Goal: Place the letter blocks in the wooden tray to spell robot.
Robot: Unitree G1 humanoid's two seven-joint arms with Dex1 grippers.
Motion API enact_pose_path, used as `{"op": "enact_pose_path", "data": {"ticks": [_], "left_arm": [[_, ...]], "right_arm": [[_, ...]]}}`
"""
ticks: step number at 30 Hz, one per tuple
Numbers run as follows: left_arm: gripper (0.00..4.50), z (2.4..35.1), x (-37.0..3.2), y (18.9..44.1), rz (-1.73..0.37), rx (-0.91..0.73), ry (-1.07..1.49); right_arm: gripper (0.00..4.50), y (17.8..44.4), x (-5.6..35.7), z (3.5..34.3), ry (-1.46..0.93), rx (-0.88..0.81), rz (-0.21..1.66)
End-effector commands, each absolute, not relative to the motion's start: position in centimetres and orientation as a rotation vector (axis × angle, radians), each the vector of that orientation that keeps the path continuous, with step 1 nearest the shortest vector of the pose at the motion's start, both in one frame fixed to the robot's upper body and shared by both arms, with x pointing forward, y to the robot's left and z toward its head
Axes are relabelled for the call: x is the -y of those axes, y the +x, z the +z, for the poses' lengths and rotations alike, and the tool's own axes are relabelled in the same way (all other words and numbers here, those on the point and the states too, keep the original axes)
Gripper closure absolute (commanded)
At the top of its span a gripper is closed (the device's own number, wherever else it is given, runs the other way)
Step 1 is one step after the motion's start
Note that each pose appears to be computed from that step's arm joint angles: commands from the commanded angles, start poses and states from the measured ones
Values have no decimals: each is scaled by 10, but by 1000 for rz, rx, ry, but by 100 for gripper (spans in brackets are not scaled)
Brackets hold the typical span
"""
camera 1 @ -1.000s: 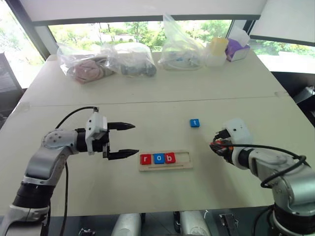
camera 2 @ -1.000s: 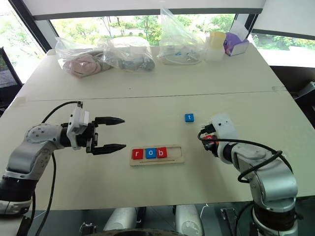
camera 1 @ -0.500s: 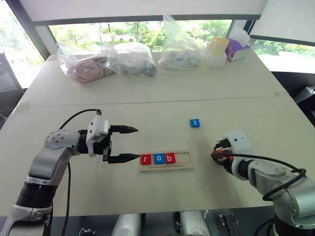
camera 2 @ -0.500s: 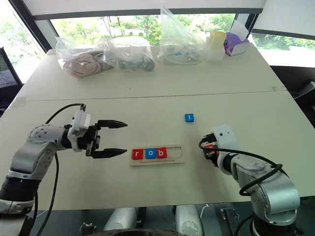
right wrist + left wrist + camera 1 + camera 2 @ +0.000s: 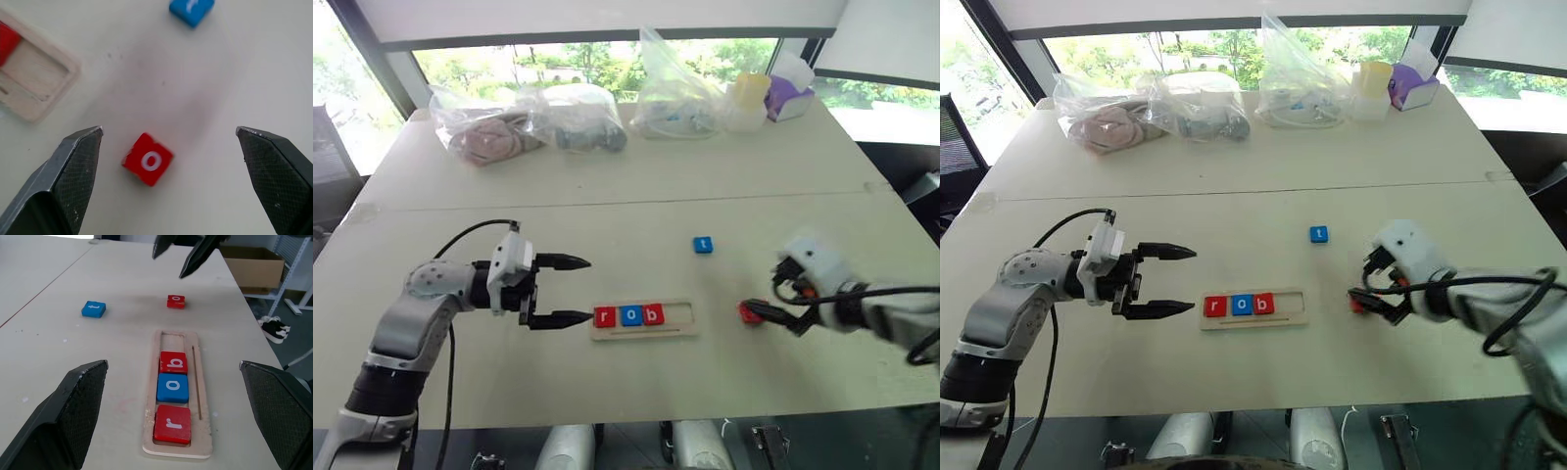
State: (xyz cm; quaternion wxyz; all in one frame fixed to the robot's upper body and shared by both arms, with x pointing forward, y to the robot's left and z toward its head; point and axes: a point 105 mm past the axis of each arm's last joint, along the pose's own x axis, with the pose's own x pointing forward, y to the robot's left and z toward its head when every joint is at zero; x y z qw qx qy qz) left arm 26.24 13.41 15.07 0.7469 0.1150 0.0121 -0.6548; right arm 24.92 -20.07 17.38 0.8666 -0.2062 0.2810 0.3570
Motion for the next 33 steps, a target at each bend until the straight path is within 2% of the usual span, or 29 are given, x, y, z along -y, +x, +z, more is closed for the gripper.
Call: {"op": "enact_pose_path", "data": {"ticks": [1, 8, 21, 24, 26, 28, 29, 33], "left_arm": [[0, 156, -132, 263, -1443, -1, 266], [0, 159, -134, 263, -1414, 14, 273], [0, 159, -139, 259, -1378, 4, 277], [0, 159, -140, 260, -1370, 4, 281], [0, 160, -141, 261, -1362, 7, 284], [0, 160, -141, 261, -1357, 8, 286], [0, 160, -141, 261, -1356, 8, 287], [0, 160, -141, 261, -1352, 6, 287]], "right_arm": [[5, 248, 208, 163, -426, -584, 993], [5, 257, 237, 118, -708, -655, 1130], [5, 269, 237, 96, -686, -639, 1118], [80, 269, 235, 94, -699, -634, 1124], [176, 268, 233, 93, -708, -629, 1131], [294, 268, 230, 93, -709, -616, 1136], [334, 267, 228, 94, -713, -611, 1140], [339, 273, 219, 103, -778, -548, 1129]]}}
